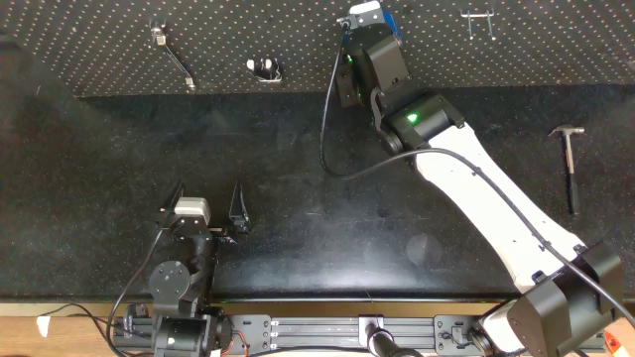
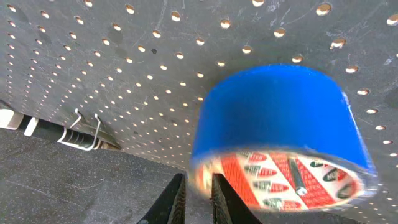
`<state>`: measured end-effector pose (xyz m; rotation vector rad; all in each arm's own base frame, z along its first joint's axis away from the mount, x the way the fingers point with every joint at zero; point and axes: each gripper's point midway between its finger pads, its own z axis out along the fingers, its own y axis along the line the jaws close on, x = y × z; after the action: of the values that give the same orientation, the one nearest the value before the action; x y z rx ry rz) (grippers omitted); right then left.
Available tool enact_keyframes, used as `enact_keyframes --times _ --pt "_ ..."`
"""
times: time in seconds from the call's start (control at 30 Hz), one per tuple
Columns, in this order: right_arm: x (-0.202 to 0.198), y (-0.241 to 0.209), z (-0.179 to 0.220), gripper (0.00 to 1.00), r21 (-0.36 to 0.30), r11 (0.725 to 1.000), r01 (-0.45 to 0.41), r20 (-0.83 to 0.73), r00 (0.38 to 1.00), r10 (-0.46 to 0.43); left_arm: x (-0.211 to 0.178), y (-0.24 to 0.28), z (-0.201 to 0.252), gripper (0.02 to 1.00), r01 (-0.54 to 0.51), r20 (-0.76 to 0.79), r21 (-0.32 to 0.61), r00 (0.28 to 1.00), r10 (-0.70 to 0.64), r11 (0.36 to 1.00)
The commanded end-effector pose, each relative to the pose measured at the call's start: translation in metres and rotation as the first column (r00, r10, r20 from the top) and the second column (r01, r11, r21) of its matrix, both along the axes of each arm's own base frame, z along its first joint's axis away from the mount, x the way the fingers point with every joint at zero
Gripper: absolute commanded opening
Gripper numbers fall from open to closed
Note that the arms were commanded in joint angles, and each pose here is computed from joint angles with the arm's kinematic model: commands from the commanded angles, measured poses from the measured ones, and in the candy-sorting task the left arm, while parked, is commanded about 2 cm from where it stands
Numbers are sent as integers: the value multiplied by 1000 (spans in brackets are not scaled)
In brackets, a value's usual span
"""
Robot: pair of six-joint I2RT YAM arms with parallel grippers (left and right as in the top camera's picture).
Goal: Place Tools Onto Pegboard
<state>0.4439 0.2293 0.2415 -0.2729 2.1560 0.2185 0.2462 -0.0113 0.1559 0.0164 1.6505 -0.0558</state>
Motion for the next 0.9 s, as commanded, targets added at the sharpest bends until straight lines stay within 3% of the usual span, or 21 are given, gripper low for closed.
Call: enact_keyframes --times 0.03,0.3,0.5,0.57,0.73,0.9 --pt "-1 6 0 169 -7 1000 -12 5 1000 12 -1 -2 -1 998 13 0 8 1000 -13 1000" --pt "-16 20 -11 167 6 996 -88 -65 994 88 -1 -2 -1 996 13 0 8 1000 -13 1000" --pt "-44 7 -20 169 -29 994 -107 -171 980 101 -1 -2 -1 996 13 0 8 1000 -13 1000" --pt "-56 0 -17 235 -43 993 -108 -197 975 97 -1 -2 -1 996 13 0 8 1000 -13 1000" --pt "-83 -33 -13 237 -87 993 -82 -276 959 55 -1 -2 -1 996 13 0 8 1000 -13 1000" --pt "-119 -93 -23 308 -163 987 -7 -424 903 -63 -1 -2 -1 996 13 0 8 1000 -13 1000"
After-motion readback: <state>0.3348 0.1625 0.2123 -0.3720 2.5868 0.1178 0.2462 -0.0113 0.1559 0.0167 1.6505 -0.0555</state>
